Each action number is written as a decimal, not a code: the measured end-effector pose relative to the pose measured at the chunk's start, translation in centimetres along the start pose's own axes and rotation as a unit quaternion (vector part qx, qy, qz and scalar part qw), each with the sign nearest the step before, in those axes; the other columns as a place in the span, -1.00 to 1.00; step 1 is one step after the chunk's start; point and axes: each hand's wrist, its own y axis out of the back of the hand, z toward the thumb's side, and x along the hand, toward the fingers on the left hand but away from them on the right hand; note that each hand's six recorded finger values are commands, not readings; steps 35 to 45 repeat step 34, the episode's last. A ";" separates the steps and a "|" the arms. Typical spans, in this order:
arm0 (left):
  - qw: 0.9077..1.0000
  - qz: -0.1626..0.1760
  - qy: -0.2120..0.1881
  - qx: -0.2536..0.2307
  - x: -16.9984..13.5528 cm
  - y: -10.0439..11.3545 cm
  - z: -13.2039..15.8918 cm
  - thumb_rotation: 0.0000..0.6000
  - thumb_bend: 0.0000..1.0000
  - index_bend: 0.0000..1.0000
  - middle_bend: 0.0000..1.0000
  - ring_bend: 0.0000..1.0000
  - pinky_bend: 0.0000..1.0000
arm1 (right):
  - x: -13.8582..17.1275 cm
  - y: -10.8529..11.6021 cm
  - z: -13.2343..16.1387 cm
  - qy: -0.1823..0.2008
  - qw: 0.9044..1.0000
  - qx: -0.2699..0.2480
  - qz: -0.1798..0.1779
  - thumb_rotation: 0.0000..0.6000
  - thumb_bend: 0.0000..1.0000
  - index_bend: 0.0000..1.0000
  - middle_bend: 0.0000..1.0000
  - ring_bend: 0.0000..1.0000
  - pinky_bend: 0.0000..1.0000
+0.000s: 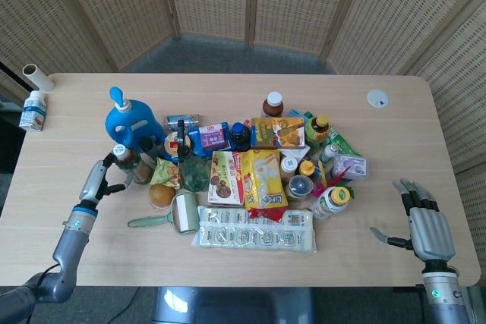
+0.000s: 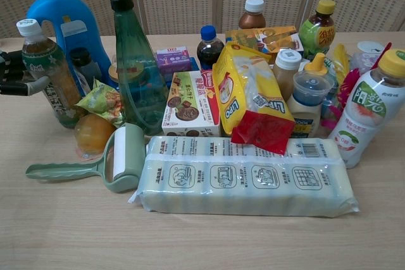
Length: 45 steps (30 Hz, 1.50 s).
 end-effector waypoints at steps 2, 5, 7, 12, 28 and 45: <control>1.000 0.007 0.001 -0.006 0.2 -0.1 0.2 1.00 0.36 0.49 0.75 0.85 0.36 | 0.1 -0.1 -0.1 -0.002 1.000 -0.001 0.002 0.30 -0.70 -1.00 -1.00 -1.00 -1.00; 1.000 0.012 -0.006 -0.019 0.1 -0.2 0.9 1.00 0.38 0.56 0.88 0.95 0.47 | 0.2 -0.3 -0.3 -0.006 1.000 -0.001 0.007 0.30 -0.70 -1.00 -1.00 -1.00 -1.00; 0.999 0.015 -0.013 -0.034 -0.1 0.1 1.6 1.00 0.38 0.55 0.88 0.96 0.48 | 0.2 -0.5 -0.4 -0.005 1.000 -0.001 0.013 0.30 -0.70 -1.00 -1.00 -1.00 -1.00; 0.995 0.010 -0.035 -0.092 -1.0 1.0 4.4 1.00 0.36 0.54 0.88 0.96 0.48 | 0.0 -1.3 0.0 0.006 1.000 -0.004 0.028 0.30 -0.70 -1.00 -1.00 -1.00 -1.00; 0.973 0.066 -0.183 -0.126 -5.6 11.4 20.6 1.00 0.32 0.48 0.86 0.96 0.47 | 0.8 -2.4 -0.5 0.030 0.999 -0.029 0.032 0.29 -0.70 -1.00 -1.00 -1.00 -1.00; 0.964 0.099 -0.199 -0.145 -7.0 14.7 22.7 1.00 0.31 0.46 0.85 0.95 0.45 | 1.0 -2.5 -0.4 0.029 0.999 -0.033 0.031 0.31 -0.71 -1.00 -1.00 -1.00 -1.00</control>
